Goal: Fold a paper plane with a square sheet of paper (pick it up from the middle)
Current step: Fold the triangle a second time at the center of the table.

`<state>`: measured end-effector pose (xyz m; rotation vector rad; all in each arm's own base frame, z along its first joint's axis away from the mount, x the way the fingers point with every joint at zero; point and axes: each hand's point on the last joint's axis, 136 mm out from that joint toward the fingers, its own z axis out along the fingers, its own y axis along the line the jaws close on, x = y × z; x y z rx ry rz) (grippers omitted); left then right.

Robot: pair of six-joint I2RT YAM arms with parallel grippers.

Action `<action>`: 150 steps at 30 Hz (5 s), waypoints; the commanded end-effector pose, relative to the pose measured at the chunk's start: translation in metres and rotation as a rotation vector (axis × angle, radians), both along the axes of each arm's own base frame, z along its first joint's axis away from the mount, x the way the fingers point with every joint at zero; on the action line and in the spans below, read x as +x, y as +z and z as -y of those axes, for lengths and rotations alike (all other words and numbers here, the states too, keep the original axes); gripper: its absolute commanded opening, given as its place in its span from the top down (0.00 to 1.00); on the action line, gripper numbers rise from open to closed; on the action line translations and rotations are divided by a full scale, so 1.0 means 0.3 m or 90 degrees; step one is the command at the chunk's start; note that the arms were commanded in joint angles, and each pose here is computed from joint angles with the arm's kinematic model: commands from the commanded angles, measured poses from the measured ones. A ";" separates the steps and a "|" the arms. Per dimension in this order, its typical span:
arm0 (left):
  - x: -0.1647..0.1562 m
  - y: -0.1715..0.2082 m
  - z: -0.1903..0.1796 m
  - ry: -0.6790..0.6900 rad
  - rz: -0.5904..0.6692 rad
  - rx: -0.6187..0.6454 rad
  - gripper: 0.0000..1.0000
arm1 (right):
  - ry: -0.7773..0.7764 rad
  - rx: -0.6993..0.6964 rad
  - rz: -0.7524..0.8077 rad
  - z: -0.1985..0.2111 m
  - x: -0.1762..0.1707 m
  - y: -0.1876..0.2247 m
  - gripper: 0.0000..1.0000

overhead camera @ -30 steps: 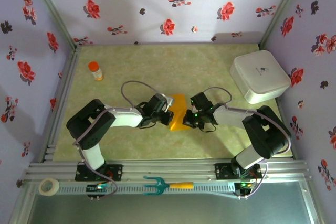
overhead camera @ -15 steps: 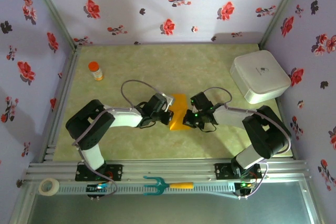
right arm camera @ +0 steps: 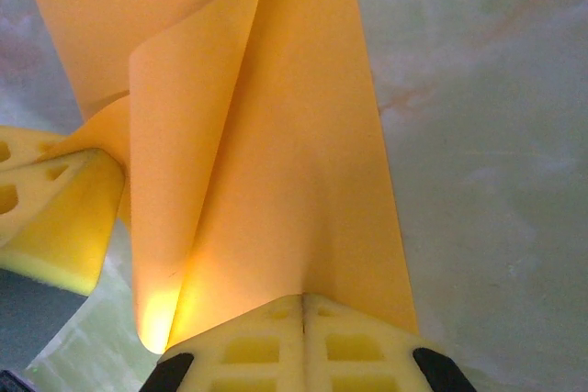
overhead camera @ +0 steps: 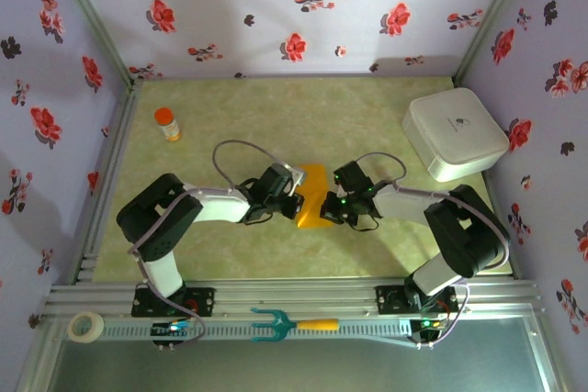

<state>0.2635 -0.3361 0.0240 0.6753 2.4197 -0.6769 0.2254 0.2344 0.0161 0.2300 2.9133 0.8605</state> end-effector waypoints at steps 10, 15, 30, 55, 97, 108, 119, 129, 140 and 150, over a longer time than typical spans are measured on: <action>-0.004 -0.052 -0.018 0.009 -0.031 0.022 0.98 | -0.003 -0.029 -0.009 0.037 -0.010 -0.007 0.92; -0.029 -0.048 -0.024 0.024 -0.061 0.004 0.99 | -0.039 0.014 0.042 0.033 0.043 0.086 0.89; -0.050 -0.034 -0.027 0.042 -0.076 -0.027 1.00 | -0.074 0.187 0.054 -0.103 0.131 0.165 1.00; -0.048 -0.035 -0.024 0.022 -0.068 -0.010 1.00 | -0.083 0.119 -0.012 -0.082 0.102 -0.022 0.99; -0.058 -0.071 -0.039 0.014 -0.083 0.019 1.00 | -0.264 0.070 0.030 0.151 0.225 -0.058 0.97; -0.055 -0.063 -0.037 0.014 -0.081 0.016 1.00 | -0.168 0.155 0.084 0.048 0.233 0.162 0.95; -0.055 -0.071 -0.037 0.015 -0.084 0.020 1.00 | -0.080 0.164 0.014 -0.121 0.139 0.085 0.97; -0.055 -0.072 -0.034 0.013 -0.086 0.020 1.00 | -0.097 0.081 -0.038 -0.030 0.060 -0.081 0.98; -0.011 0.024 -0.024 0.036 -0.060 -0.010 0.83 | -0.132 0.061 -0.046 0.014 0.055 -0.109 0.98; 0.001 0.256 -0.047 0.083 -0.035 -0.071 0.64 | -0.146 0.053 -0.040 0.015 0.077 -0.092 0.99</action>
